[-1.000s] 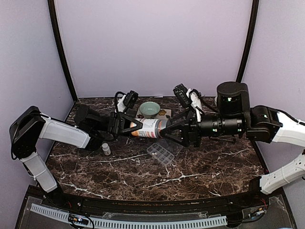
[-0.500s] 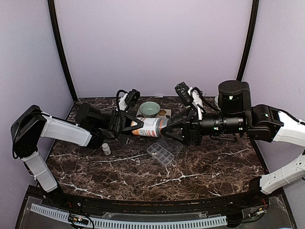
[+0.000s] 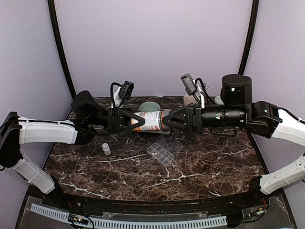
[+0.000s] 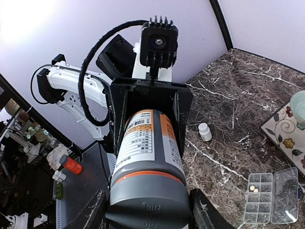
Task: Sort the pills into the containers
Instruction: Screw the lid of the pill bottle onto the pill bottle.
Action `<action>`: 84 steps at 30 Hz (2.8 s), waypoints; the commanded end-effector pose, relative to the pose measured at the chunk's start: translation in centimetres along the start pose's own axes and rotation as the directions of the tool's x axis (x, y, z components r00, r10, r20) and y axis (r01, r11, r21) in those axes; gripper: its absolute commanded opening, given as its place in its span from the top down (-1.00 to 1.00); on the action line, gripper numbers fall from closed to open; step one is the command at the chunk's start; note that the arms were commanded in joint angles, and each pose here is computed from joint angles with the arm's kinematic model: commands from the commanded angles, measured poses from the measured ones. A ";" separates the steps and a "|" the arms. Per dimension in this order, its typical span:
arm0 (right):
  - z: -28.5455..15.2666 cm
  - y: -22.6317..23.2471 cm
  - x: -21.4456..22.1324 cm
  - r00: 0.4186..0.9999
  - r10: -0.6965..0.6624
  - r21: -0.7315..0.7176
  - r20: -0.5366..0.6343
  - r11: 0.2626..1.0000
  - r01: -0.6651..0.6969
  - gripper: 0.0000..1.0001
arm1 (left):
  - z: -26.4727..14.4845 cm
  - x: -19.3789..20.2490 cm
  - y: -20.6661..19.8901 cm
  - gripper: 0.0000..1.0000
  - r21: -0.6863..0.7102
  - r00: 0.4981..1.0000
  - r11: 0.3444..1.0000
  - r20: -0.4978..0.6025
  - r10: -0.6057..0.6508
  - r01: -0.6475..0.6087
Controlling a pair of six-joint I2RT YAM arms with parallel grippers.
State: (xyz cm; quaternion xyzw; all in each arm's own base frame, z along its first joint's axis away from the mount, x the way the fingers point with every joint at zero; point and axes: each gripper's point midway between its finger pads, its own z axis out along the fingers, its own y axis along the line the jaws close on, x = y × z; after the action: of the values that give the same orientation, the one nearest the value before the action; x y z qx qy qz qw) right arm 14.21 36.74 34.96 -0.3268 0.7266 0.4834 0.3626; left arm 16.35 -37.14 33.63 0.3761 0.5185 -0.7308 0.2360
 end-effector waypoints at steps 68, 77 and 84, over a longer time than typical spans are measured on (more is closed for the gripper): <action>7.2 -2.9 2.2 0.852 0.497 -0.044 -0.164 0.859 -0.510 1.00 | 2.5 -4.0 -2.2 1.00 -0.597 0.202 -0.356 -0.670 0.715 -0.719; 7.5 -3.8 2.4 0.837 0.527 -0.002 -0.146 0.846 -0.533 1.00 | 2.6 -4.2 -2.5 1.00 -0.530 0.058 -0.637 -0.792 0.608 -0.559; 6.2 -4.3 1.4 0.874 0.480 0.033 -0.078 0.877 -0.479 0.86 | 1.7 -4.0 -2.7 1.00 -0.614 0.160 -0.507 -0.717 0.678 -0.605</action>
State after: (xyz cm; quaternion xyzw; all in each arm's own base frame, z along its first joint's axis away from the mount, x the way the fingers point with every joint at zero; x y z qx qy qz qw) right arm 22.13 39.58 35.85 -0.1033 0.7563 0.5788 0.2871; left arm 20.11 -36.07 32.85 0.3653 0.5122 0.2065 0.7494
